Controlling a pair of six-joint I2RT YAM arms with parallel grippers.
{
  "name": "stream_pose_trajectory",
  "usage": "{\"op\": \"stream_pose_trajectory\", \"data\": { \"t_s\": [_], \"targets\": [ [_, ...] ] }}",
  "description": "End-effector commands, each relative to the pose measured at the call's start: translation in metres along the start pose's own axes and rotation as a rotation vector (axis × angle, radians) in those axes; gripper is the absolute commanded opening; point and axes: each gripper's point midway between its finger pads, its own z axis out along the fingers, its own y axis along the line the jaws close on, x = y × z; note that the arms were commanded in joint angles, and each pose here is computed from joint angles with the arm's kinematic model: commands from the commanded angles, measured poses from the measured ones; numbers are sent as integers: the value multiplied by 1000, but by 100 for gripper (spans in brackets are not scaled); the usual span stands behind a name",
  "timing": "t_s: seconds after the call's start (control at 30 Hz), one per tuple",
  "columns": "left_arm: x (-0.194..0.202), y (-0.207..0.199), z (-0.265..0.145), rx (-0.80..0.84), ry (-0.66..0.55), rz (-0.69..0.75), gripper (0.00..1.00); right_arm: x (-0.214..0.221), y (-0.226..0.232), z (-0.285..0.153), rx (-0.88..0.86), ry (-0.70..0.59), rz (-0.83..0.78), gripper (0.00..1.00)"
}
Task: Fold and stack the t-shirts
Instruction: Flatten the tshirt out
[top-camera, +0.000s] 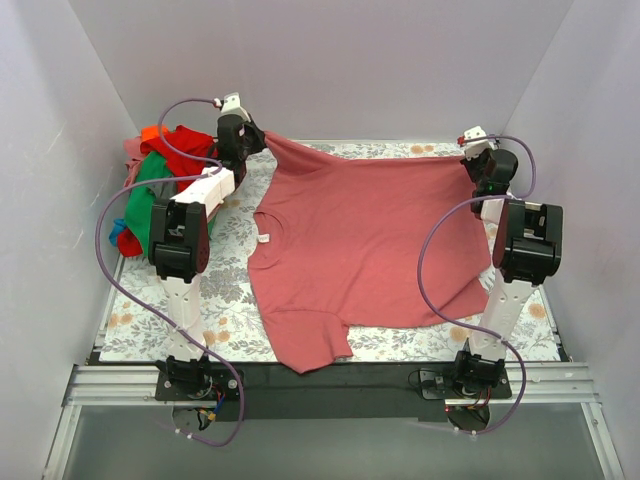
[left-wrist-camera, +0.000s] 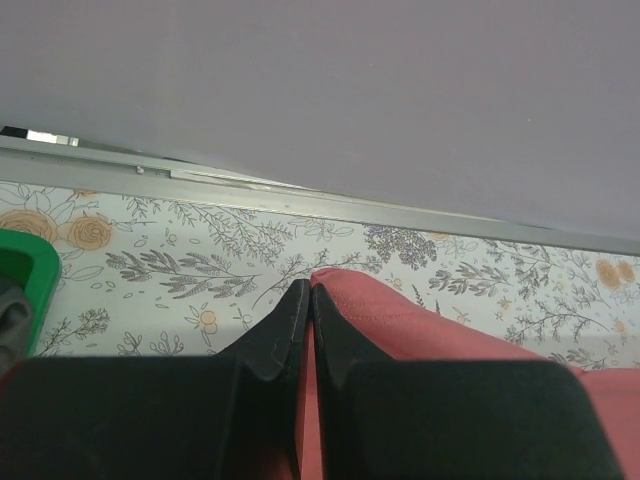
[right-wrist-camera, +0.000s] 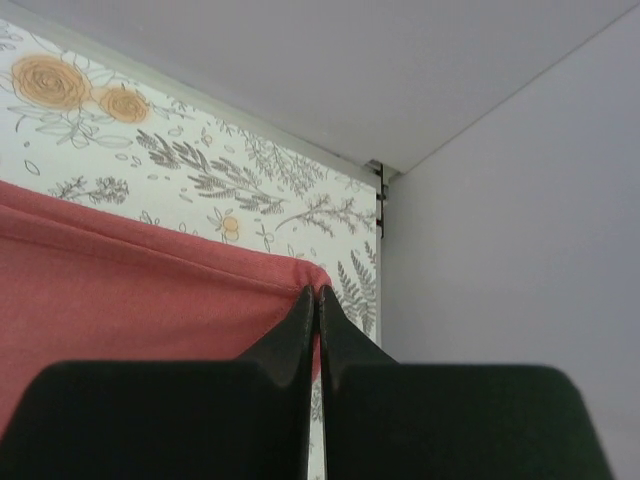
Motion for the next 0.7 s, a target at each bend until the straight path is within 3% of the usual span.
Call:
{"op": "stream_pose_trajectory", "data": {
  "t_s": [0.0, 0.2, 0.67],
  "targets": [
    [-27, -2, -3, 9, -55, 19, 0, -46, -20, 13, 40, -172, -50, 1],
    [-27, -3, -5, 13, -50, 18, 0, -44, -3, 24, -33, -206, -101, 1],
    [-24, -18, -35, 90, -22, 12, 0, -18, 31, -8, -143, -182, -146, 1]
  ]
}}
